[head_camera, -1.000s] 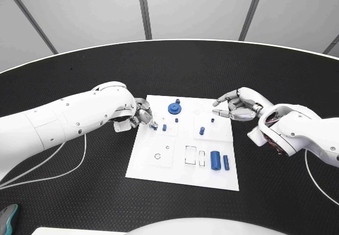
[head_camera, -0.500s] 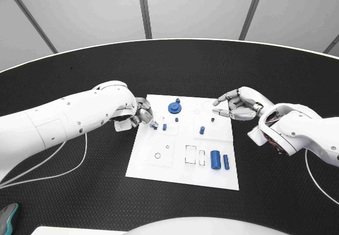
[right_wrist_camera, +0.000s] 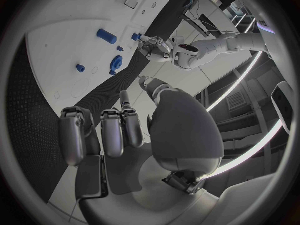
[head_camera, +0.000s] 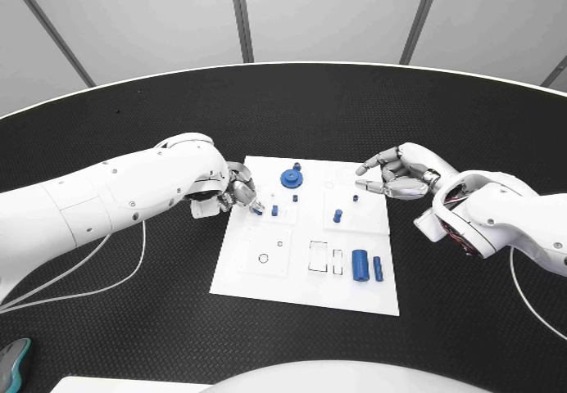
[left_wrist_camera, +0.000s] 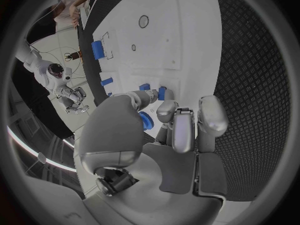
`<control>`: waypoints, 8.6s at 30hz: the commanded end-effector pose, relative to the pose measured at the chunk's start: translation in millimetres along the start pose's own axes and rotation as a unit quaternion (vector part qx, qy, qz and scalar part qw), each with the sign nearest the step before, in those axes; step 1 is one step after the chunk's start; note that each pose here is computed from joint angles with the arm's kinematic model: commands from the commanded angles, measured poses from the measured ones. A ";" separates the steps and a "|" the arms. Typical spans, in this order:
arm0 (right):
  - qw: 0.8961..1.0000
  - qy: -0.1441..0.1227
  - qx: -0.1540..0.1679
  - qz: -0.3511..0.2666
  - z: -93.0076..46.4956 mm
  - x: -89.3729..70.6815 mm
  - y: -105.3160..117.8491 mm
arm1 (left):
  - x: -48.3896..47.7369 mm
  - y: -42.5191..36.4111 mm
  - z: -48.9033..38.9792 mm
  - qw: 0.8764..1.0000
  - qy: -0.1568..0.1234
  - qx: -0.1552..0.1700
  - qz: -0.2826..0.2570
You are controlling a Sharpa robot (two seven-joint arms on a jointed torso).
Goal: Assemble the parts on the task board
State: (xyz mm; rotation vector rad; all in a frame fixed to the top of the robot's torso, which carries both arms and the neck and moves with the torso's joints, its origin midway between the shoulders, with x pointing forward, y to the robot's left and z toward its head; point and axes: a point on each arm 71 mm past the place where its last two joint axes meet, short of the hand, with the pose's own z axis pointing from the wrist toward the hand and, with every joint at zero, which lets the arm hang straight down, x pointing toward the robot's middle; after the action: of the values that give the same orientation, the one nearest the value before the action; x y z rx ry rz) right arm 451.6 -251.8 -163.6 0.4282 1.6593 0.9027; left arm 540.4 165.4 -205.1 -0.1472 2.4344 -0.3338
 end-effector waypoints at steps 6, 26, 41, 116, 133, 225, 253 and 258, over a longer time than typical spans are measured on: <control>1.000 0.000 0.000 0.000 0.1 0.0 0.0 | -0.2 0.2 0.2 1.000 -0.001 -0.001 -0.001; 1.000 0.000 0.000 0.000 0.2 0.2 0.1 | 0.8 -1.8 1.6 1.000 0.007 -0.007 0.005; 1.000 0.001 -0.001 0.000 0.8 0.4 0.2 | -1.0 -3.0 3.4 1.000 -0.001 -0.014 0.001; 1.000 -0.001 0.000 0.000 -0.6 -0.3 0.1 | 2.0 -3.1 11.8 0.999 0.009 -0.037 -0.001; 1.000 -0.003 0.000 0.000 -0.5 -1.0 -0.4 | 0.5 2.7 10.4 0.999 0.003 -0.040 -0.011; 1.000 -0.011 -0.009 -0.001 2.0 -1.1 0.0 | 9.4 -68.8 23.3 0.948 -0.191 0.230 0.112; 1.000 -0.010 -0.010 0.000 1.4 -0.5 0.8 | 17.2 -67.6 36.4 0.956 -0.180 0.204 0.111; 1.000 -0.010 -0.010 0.000 1.7 -0.3 1.0 | 19.2 -69.0 37.4 0.955 -0.180 0.206 0.110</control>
State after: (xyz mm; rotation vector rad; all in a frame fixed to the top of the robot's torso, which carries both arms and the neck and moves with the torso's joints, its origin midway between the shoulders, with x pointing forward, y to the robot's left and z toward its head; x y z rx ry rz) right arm 453.1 -250.9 -162.7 0.4223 1.6303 0.9110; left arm 551.0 88.5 -225.4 0.2274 1.9508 -0.6416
